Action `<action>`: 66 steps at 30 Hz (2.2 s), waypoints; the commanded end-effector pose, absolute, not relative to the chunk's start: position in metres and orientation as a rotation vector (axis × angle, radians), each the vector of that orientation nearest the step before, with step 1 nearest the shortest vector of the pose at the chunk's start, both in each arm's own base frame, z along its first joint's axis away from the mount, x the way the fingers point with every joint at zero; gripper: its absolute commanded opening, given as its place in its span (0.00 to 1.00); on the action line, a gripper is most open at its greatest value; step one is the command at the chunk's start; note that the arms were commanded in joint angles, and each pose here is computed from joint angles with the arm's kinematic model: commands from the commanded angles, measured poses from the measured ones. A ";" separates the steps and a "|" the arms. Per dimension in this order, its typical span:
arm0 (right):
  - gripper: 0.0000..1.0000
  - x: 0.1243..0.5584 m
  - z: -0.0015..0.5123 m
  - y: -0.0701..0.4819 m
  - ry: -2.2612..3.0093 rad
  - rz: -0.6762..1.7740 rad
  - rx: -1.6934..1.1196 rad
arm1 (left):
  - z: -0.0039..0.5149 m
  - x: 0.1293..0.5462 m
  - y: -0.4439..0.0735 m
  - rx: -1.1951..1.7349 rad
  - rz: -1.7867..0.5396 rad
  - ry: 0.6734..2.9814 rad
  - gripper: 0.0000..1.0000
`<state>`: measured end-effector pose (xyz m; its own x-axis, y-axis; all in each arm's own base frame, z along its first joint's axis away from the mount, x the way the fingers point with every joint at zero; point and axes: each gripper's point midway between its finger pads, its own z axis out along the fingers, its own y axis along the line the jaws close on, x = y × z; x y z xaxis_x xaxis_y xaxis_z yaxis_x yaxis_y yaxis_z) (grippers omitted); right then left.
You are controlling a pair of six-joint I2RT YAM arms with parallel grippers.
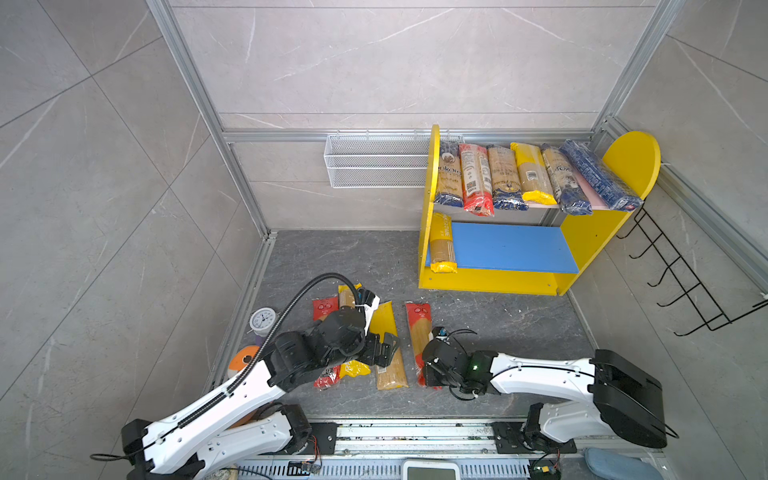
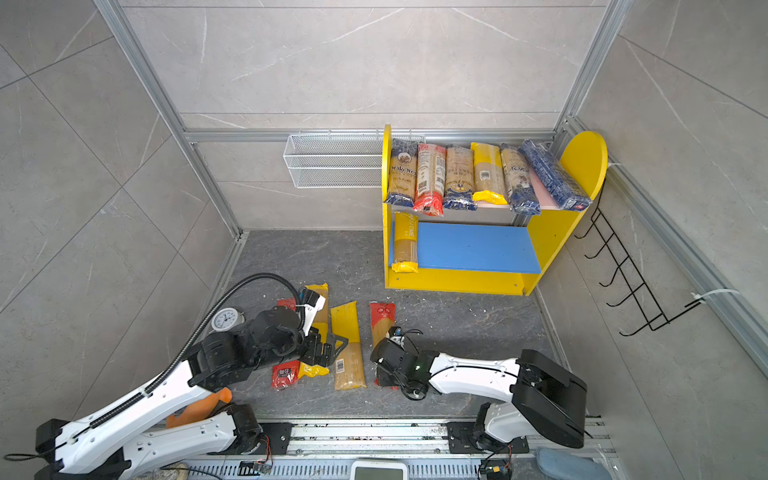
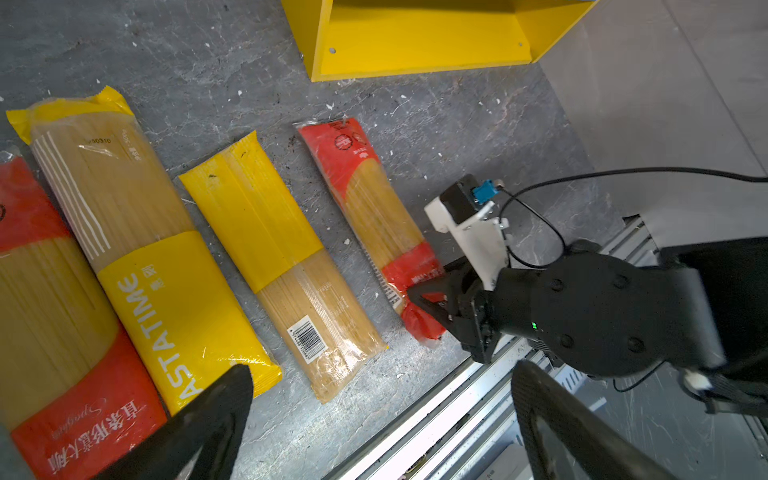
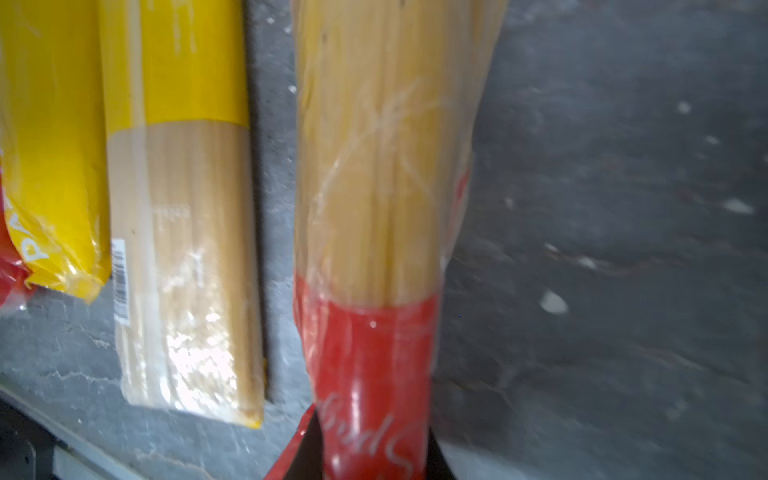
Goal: Place and organize the pasta boxes and bags onto the shelf
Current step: 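Grasp the red spaghetti pack nearest the shelf with the right gripper, then lift the red pack and carry it onto the blue lower shelf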
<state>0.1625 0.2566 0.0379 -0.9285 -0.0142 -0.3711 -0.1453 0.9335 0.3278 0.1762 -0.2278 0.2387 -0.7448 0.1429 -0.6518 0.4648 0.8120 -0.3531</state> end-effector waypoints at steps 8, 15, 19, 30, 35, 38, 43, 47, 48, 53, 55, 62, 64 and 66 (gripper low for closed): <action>0.00 0.152 0.067 0.211 2.717 0.428 -0.089 | 0.277 0.225 -0.259 0.469 -0.812 2.273 1.00; 0.00 0.159 0.094 0.197 2.635 0.538 -0.001 | 0.284 0.243 -0.274 0.500 -0.827 2.252 1.00; 0.00 0.168 0.115 0.185 2.594 0.550 0.032 | 0.287 0.250 -0.278 0.514 -0.832 2.240 1.00; 0.00 0.196 0.199 0.156 2.461 0.435 0.005 | 0.304 0.268 -0.281 0.525 -0.850 2.202 1.00; 0.00 0.209 0.232 0.149 2.416 0.395 -0.014 | 0.310 0.280 -0.283 0.527 -0.863 2.185 1.00; 0.00 0.223 0.245 0.145 2.395 0.356 -0.014 | 0.314 0.288 -0.285 0.527 -0.868 2.175 1.00; 0.00 0.250 0.264 0.140 2.362 0.312 0.005 | 0.321 0.302 -0.286 0.528 -0.875 2.159 1.00; 0.00 0.278 0.265 0.133 2.354 0.240 0.007 | 0.326 0.313 -0.283 0.523 -0.869 2.146 1.00; 0.00 0.288 0.266 0.131 2.339 0.237 0.017 | 0.326 0.317 -0.282 0.519 -0.869 2.145 1.00; 0.00 0.347 0.269 0.115 2.281 0.236 0.090 | 0.329 0.331 -0.276 0.505 -0.866 2.145 1.00; 0.00 0.368 0.270 0.112 2.267 0.243 0.093 | 0.330 0.336 -0.274 0.503 -0.853 2.149 1.00; 0.00 0.428 0.265 0.107 2.271 0.238 0.081 | 0.332 0.351 -0.258 0.465 -0.815 2.155 1.00; 0.00 0.442 0.260 0.106 2.274 0.247 0.080 | 0.331 0.355 -0.254 0.450 -0.810 2.158 1.00; 0.00 0.455 0.251 0.107 2.285 0.260 0.077 | 0.331 0.358 -0.249 0.438 -0.800 2.159 1.00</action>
<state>0.4111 0.0985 0.2007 -0.8003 0.1404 -0.5829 0.0494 0.9843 0.1692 0.3543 -0.2516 0.3135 -0.6757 0.0488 -0.7355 0.5056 0.7568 -0.4143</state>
